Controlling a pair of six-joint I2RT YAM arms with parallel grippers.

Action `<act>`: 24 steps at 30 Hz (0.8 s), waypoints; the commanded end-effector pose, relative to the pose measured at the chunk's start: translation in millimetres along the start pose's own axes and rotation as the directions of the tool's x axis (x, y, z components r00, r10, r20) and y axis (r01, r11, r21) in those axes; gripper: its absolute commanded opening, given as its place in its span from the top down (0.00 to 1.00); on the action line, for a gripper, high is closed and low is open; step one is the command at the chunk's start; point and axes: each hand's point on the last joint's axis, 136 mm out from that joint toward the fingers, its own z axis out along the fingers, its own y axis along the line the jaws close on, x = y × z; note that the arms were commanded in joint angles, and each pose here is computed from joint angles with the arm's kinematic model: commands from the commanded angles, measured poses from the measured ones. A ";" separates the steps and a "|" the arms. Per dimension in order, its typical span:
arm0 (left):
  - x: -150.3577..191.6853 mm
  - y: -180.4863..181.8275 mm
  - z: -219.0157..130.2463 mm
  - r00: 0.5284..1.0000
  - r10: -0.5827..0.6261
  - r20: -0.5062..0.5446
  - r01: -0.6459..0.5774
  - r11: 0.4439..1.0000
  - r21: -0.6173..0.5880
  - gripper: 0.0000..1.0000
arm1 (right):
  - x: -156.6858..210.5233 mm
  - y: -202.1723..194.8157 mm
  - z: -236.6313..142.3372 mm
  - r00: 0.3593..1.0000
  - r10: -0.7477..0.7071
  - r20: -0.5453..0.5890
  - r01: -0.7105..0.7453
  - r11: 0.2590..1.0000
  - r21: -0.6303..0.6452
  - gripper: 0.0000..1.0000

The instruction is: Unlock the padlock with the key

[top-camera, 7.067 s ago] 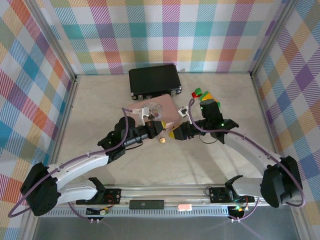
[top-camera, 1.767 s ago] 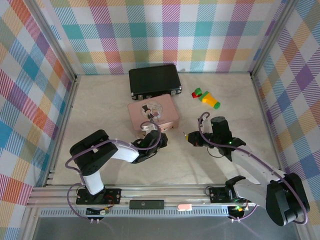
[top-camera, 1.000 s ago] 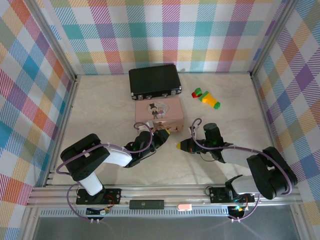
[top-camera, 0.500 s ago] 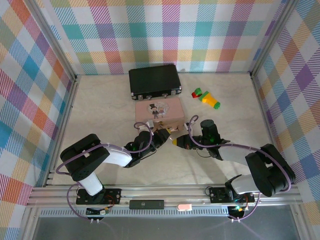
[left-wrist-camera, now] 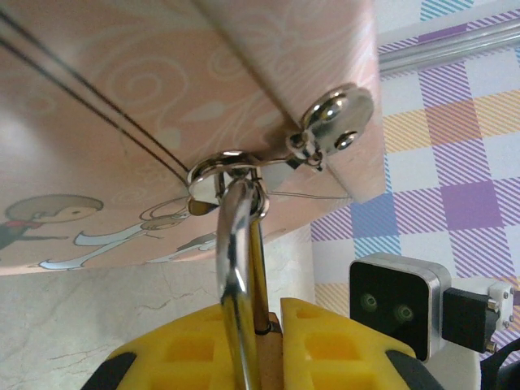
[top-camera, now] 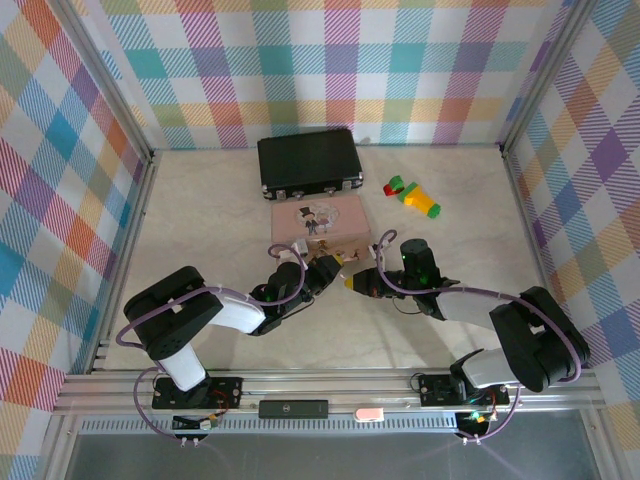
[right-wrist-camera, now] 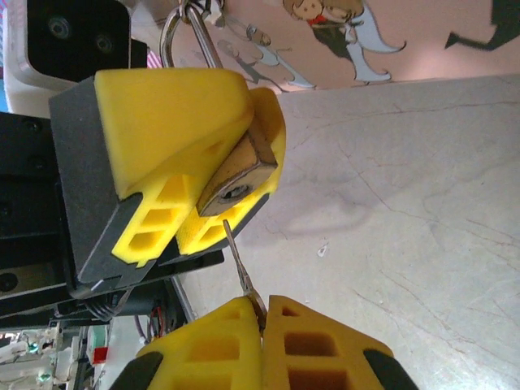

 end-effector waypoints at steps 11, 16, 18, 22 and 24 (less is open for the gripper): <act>0.4 -30.0 -0.9 1.000 -0.003 0.007 0.003 0.994 0.110 1.00 | -17.4 14.9 -0.7 0.998 -0.034 0.054 0.035 0.999 -0.022 1.00; 4.9 -29.1 1.4 1.000 -0.005 -0.001 0.005 0.994 0.108 1.00 | -18.9 21.8 -2.4 0.997 -0.045 0.058 0.048 0.998 -0.044 1.00; 5.1 -27.6 2.3 1.000 -0.003 0.000 0.003 0.995 0.104 1.00 | -18.6 24.5 -4.0 0.997 -0.052 0.060 0.055 0.997 -0.051 1.00; 6.0 -28.1 3.2 1.000 -0.010 -0.001 0.010 0.994 0.112 1.00 | -17.6 24.9 -6.8 0.996 -0.059 0.064 0.062 0.997 -0.041 1.00; 6.7 -28.9 4.0 1.000 -0.011 -0.004 0.011 0.993 0.114 1.00 | -18.9 23.4 -7.0 0.996 -0.060 0.068 0.062 0.998 -0.028 1.00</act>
